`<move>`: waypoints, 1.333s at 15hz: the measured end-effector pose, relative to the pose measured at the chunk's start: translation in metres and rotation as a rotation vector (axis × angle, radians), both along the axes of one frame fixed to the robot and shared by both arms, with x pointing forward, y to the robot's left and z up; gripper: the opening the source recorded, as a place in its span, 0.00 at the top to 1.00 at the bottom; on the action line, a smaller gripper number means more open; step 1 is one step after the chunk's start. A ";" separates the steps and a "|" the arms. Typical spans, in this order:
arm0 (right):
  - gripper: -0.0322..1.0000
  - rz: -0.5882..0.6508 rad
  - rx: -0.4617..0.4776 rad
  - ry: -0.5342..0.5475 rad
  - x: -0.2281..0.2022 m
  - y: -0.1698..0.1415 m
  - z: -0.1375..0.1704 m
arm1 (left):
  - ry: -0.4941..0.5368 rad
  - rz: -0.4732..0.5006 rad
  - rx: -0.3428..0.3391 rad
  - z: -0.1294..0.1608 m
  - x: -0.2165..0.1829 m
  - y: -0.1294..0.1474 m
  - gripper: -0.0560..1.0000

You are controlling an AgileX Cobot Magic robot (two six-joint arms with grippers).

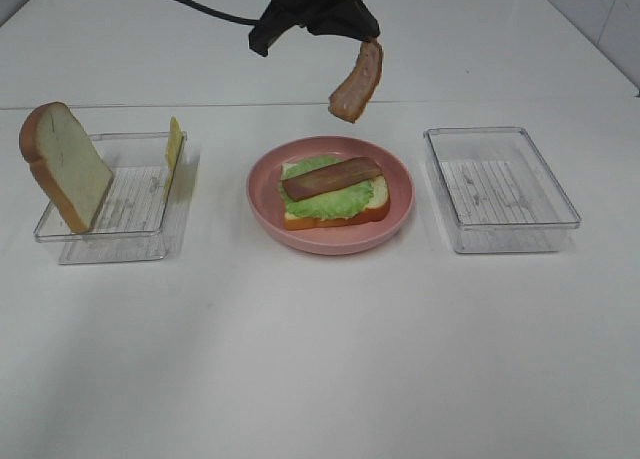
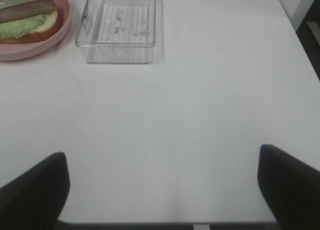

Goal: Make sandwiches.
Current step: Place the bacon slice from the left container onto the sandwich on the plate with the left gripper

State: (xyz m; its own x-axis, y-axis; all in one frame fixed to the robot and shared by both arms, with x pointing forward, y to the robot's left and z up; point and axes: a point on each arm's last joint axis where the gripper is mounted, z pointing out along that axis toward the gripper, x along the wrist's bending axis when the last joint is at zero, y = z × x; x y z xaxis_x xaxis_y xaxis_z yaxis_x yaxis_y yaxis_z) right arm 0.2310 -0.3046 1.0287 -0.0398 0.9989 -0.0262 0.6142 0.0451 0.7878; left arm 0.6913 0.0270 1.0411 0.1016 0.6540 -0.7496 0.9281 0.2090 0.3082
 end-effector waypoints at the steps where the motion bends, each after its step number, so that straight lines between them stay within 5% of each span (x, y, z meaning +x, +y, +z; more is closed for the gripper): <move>1: 0.01 0.000 0.000 0.000 0.000 0.000 0.000 | 0.012 -0.002 -0.014 -0.006 0.001 -0.002 0.95; 5: 0.01 0.000 0.000 0.000 0.000 0.000 0.000 | 0.063 -0.088 -0.024 -0.049 0.005 -0.015 0.95; 11: 0.01 0.000 0.000 0.000 0.000 0.000 0.000 | 0.140 -0.186 0.252 -0.096 0.006 0.008 0.95; 14: 0.01 0.000 0.000 0.000 0.000 0.000 0.000 | 0.157 -0.220 0.334 -0.100 0.004 0.015 0.95; 20: 0.01 0.000 0.000 0.000 0.000 0.000 0.000 | 0.163 -0.158 0.533 -0.108 0.008 0.033 0.95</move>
